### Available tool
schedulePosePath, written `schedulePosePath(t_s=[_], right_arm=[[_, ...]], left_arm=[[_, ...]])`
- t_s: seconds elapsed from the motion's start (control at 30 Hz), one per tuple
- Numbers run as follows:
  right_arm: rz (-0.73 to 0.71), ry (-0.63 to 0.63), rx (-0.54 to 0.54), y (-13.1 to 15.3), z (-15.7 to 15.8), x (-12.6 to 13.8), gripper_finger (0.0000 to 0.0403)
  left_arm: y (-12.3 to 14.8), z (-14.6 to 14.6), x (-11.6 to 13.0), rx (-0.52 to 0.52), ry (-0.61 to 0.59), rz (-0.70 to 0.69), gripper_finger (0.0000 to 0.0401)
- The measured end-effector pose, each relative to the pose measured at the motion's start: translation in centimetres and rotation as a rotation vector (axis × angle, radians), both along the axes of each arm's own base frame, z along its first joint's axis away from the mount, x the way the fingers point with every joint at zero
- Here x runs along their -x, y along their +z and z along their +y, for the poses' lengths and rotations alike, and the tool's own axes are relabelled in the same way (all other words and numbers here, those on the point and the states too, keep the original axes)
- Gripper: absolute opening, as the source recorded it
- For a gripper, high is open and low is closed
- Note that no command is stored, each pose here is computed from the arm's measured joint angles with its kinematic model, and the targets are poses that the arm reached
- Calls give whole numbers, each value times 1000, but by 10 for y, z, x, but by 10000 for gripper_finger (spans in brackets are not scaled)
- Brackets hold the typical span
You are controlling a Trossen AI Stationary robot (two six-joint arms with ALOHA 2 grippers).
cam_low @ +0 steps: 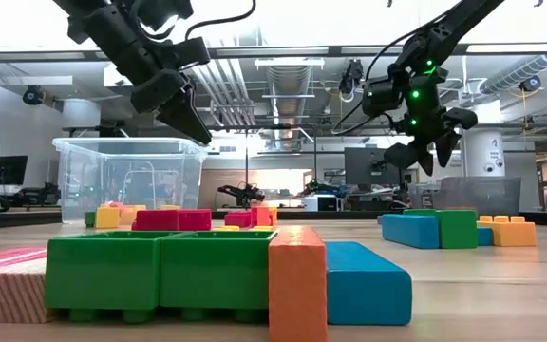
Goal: Sort blocks by size
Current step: Put the pink rectangular wooden block into the black bin, then put the orange square game piece into the transparent bin
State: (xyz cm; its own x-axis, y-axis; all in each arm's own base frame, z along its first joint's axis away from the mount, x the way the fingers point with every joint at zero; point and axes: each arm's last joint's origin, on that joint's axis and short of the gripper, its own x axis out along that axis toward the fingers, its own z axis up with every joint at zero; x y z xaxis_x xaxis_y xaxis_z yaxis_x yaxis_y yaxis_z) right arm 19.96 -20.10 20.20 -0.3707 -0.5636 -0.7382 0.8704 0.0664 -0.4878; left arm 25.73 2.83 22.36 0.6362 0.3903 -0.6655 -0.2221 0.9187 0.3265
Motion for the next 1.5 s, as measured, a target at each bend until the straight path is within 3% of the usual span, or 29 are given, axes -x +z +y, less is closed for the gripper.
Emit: schedulePosePath(t_s=[0.33,0.7,0.87,1.03,1.5], right_arm=[[-8,83,3,0,12,-14,116],[-150,458,53,7,47,-68,31],[-227,581,79,3,62,-83,12],[-250,625,101,-4,70,-87,13],[-251,710,137,-4,70,-92,13]], left_arm=[[0,0,0,-5,3,-3,154],[-2,0,3,34,43,16,154],[1,-3,13,168,198,116,154],[3,-14,28,305,343,240,154],[0,-96,46,695,353,364,154]])
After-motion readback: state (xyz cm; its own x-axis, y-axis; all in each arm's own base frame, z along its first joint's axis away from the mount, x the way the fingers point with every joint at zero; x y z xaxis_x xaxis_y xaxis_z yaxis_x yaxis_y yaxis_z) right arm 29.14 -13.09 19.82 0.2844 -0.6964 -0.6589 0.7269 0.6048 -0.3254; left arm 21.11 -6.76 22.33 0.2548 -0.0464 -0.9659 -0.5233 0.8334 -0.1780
